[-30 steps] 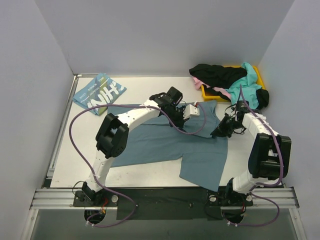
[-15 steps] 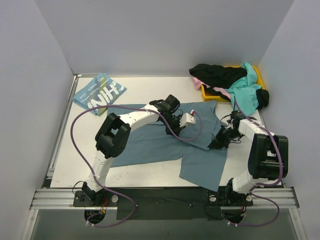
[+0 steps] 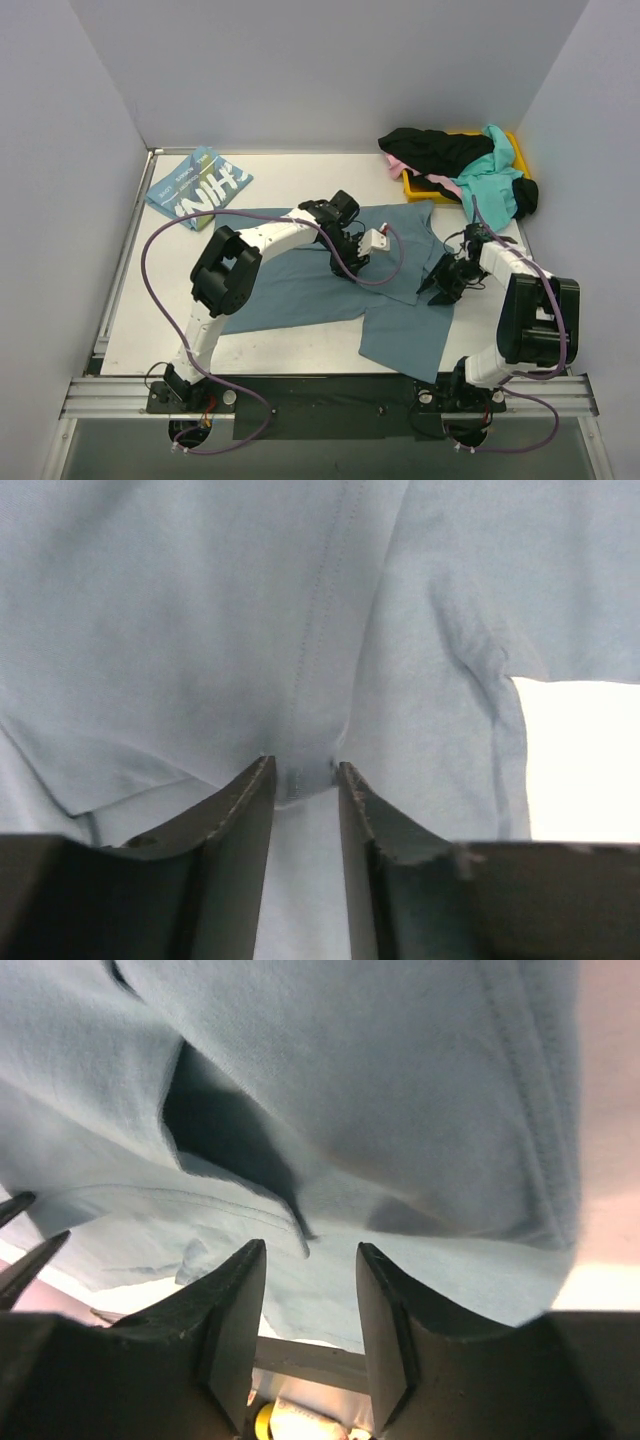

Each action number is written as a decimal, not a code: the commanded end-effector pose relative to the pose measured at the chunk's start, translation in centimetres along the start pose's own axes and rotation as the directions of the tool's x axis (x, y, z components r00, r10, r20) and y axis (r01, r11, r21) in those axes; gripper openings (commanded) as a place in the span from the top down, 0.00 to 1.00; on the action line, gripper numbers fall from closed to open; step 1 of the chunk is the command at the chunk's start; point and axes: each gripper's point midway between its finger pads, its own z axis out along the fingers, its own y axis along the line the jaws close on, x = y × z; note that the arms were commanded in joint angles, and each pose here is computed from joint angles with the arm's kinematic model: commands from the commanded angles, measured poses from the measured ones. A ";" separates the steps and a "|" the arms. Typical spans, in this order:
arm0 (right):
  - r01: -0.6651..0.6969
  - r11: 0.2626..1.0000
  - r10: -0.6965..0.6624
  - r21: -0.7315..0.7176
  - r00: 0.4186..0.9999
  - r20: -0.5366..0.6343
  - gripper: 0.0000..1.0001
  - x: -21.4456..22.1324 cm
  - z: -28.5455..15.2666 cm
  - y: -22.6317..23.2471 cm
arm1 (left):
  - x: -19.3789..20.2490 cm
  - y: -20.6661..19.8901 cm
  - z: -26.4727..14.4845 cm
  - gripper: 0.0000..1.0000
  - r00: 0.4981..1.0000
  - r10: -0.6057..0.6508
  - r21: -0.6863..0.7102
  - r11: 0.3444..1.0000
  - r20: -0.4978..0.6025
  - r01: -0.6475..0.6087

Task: Fold and stack the t-shirts
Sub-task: Fold the flattened tshirt in 1/3 of the way, then grap the side of the flattened tshirt closest away from the robot with both arms, then fold the other side of the tshirt into a rectangle

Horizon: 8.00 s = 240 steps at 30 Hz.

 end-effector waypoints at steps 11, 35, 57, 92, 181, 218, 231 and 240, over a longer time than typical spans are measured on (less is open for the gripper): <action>-0.096 0.986 0.054 0.134 0.956 0.289 0.52 -9.3 -5.8 -2.7 | 2.4 -4.9 -13.5 0.53 0.992 0.007 -0.069 0.997 -0.129 -0.016; -0.246 0.963 0.240 0.106 0.968 0.070 1.00 -1.1 -2.3 -5.9 | 30.9 -16.6 -18.2 1.00 0.799 -0.344 -0.317 0.926 -0.492 0.204; -0.084 0.866 0.080 0.493 0.996 0.028 0.41 13.2 -4.6 -9.8 | 28.7 -15.7 -20.9 1.00 0.827 -0.353 -0.378 0.907 -0.437 0.187; 0.195 0.975 -0.200 0.106 0.979 0.037 1.00 11.5 -4.8 -0.5 | 27.0 -12.3 -24.4 1.00 0.775 -0.497 -0.552 0.800 -0.391 0.235; 0.241 0.963 -0.268 0.121 0.906 0.328 0.52 -14.7 -6.9 9.9 | 23.5 7.3 -30.7 0.44 0.752 -0.657 -0.827 0.452 -0.054 0.335; -0.197 0.972 0.181 0.127 0.975 0.126 1.00 -1.4 -2.9 -5.3 | 28.7 -6.2 -24.0 1.00 0.782 -0.487 -0.635 0.757 -0.388 0.156; -0.290 0.953 0.281 0.084 0.954 0.106 0.55 4.7 -4.8 -7.0 | 29.7 -15.8 -24.1 0.08 0.658 -0.511 -0.441 0.850 -0.553 0.289; 0.195 0.978 -0.158 -0.080 0.929 0.336 0.53 -6.4 -9.5 4.8 | 23.3 -2.6 -31.0 0.14 0.716 -0.698 -0.667 0.536 -0.005 0.518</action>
